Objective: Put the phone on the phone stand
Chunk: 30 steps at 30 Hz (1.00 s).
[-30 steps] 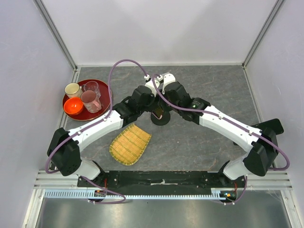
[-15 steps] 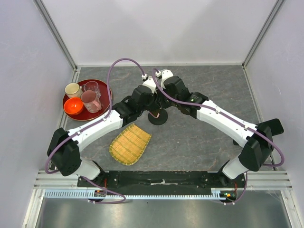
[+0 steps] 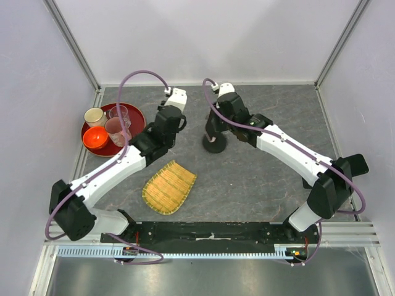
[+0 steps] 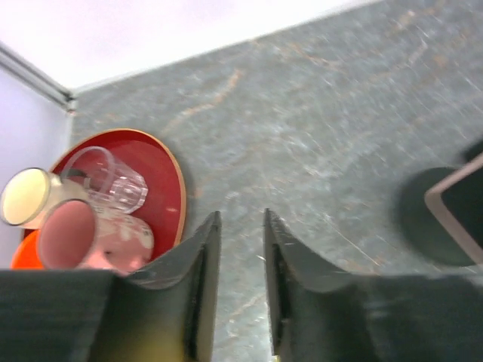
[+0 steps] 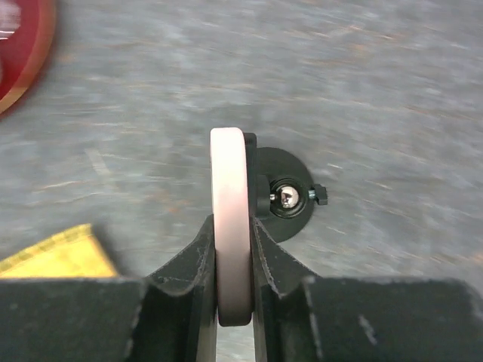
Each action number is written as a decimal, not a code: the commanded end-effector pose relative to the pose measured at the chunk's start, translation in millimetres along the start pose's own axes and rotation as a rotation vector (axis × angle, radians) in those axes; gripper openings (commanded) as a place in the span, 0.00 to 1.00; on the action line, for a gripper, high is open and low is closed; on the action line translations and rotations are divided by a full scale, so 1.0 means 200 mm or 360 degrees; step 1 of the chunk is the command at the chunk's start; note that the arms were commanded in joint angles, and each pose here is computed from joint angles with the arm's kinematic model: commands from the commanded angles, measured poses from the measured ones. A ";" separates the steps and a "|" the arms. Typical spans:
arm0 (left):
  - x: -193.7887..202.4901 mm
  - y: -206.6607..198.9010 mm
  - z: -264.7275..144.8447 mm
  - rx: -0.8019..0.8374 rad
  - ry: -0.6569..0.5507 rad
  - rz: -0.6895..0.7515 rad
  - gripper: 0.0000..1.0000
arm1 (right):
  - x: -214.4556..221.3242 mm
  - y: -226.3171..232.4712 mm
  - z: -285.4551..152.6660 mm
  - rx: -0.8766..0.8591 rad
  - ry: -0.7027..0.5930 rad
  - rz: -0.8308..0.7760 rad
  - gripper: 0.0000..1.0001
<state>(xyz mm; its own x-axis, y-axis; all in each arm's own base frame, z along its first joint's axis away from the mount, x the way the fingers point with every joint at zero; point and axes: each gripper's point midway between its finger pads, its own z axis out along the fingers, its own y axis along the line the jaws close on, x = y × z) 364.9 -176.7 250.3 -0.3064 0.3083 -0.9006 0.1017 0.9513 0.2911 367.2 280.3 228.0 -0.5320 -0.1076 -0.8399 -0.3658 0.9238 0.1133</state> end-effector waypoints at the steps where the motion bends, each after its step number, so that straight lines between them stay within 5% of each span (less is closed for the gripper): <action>1: -0.13 0.12 -0.04 -0.0081 -0.0100 -0.0055 0.27 | 0.20 -0.52 -0.06 0.0640 0.0296 -0.0233 0.00; 8: -0.19 0.16 -0.07 -0.0050 -0.0174 -0.0138 0.38 | 0.18 -0.53 -0.06 0.0486 0.0279 -0.0177 0.01; 10: -0.19 0.15 -0.08 -0.0029 -0.0186 -0.0149 0.39 | 0.18 -0.55 -0.10 0.0499 0.0259 -0.0143 0.10; 11: -0.20 0.14 -0.08 -0.0004 -0.0191 -0.0154 0.39 | 0.17 -0.57 -0.11 0.0513 0.0244 -0.0127 0.27; 14: -0.20 0.10 -0.08 0.0070 -0.0185 -0.0160 0.38 | 0.16 -0.60 -0.15 0.0550 0.0210 -0.0104 0.45; 17: -0.21 0.08 -0.08 0.0110 -0.0188 -0.0168 0.38 | 0.15 -0.60 -0.17 0.0524 0.0195 -0.0066 0.55; 24: -0.24 0.07 -0.11 0.0151 -0.0214 -0.0188 0.37 | 0.12 -0.60 -0.21 0.0449 0.0139 -0.0033 0.66; 30: -0.26 0.06 -0.12 0.0185 -0.0222 -0.0194 0.37 | 0.09 -0.75 -0.32 0.0671 0.0082 -0.0081 0.73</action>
<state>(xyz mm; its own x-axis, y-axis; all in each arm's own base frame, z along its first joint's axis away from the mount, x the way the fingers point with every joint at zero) 361.4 -179.1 275.8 -0.2541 0.2554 -0.9328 0.1816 0.9599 0.2134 365.5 141.9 208.7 -0.6103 -0.1539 -0.7771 -0.1260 0.9873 -0.0965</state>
